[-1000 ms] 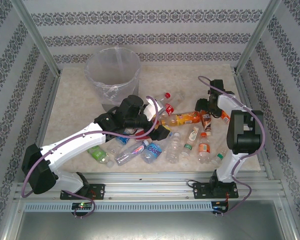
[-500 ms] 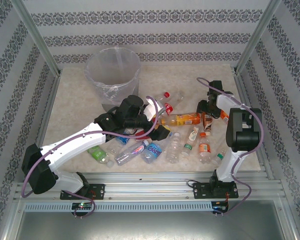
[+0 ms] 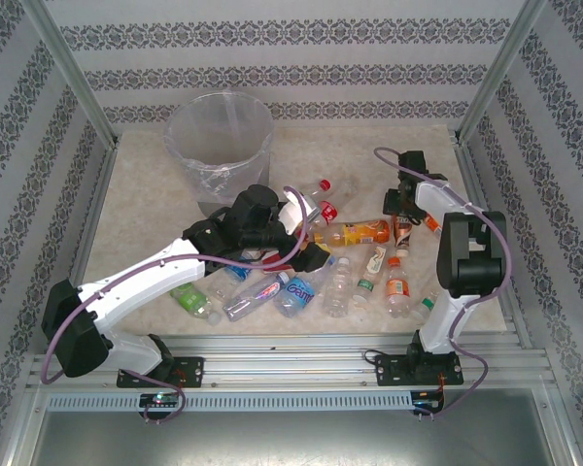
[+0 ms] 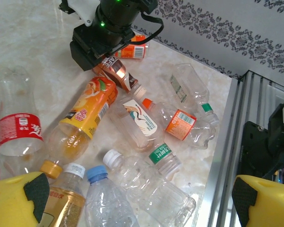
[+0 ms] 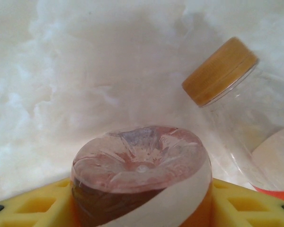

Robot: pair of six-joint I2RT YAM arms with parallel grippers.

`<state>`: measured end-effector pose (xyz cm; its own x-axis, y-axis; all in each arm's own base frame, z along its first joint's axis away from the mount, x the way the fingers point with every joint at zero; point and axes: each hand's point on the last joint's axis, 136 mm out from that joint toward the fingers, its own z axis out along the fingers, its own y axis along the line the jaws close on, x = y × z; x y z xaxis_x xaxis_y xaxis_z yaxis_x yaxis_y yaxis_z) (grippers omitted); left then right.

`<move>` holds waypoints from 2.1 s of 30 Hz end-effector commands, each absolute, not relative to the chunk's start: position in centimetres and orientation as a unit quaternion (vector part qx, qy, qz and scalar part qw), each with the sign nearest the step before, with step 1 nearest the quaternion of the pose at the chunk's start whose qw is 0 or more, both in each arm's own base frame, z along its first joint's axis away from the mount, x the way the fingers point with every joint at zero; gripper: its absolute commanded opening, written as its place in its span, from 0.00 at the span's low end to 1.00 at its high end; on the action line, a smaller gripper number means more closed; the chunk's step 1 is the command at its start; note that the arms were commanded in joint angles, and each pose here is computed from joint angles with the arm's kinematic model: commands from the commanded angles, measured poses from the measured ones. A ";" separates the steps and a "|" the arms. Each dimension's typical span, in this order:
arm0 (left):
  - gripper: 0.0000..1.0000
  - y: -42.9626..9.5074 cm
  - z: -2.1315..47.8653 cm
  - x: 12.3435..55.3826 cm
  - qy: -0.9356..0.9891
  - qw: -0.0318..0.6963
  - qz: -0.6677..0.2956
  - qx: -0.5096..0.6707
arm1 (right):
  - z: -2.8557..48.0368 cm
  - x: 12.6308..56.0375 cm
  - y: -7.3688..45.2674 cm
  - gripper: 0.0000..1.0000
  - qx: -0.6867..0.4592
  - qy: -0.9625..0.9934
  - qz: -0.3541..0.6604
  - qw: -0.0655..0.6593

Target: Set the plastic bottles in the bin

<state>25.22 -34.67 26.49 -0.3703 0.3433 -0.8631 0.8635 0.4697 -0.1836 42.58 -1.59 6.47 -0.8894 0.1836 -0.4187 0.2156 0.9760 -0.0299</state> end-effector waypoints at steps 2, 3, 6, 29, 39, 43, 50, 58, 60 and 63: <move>1.00 -33.8 29.0 25.0 0.735 0.448 -0.311 0.403 | 13.9 44.3 -1.7 0.58 0.083 0.946 -0.081 0.302; 1.00 -33.6 29.1 25.0 0.734 0.453 -0.307 0.401 | 15.2 44.3 -1.6 0.58 0.078 0.942 -0.088 0.315; 1.00 -33.0 29.8 25.2 0.734 0.465 -0.300 0.393 | 18.9 44.3 -0.9 0.58 0.067 0.928 -0.105 0.352; 1.00 -33.6 30.8 26.8 0.783 0.419 -0.364 0.278 | 34.3 36.5 14.6 0.56 0.072 0.825 0.330 0.452; 1.00 -34.0 31.9 26.0 0.759 0.412 -0.419 0.282 | 36.3 33.0 19.9 0.56 0.039 0.785 0.434 0.441; 1.00 -34.4 32.4 25.9 0.745 0.393 -0.462 0.278 | 36.8 32.1 20.9 0.56 0.030 0.774 0.462 0.432; 0.86 -34.3 32.5 26.6 0.741 0.387 -0.480 0.266 | 37.4 30.8 22.3 0.57 0.011 0.761 0.494 0.420; 0.69 -35.1 31.4 26.5 0.748 0.358 -0.486 0.276 | 37.8 30.0 23.0 0.56 -0.004 0.754 0.504 0.422; 0.63 -35.1 31.3 26.6 0.748 0.358 -0.485 0.276 | 37.8 30.0 22.9 0.56 -0.004 0.754 0.501 0.424; 0.52 -35.0 31.5 26.5 0.745 0.363 -0.485 0.279 | 37.6 29.9 22.9 0.57 -0.004 0.756 0.501 0.421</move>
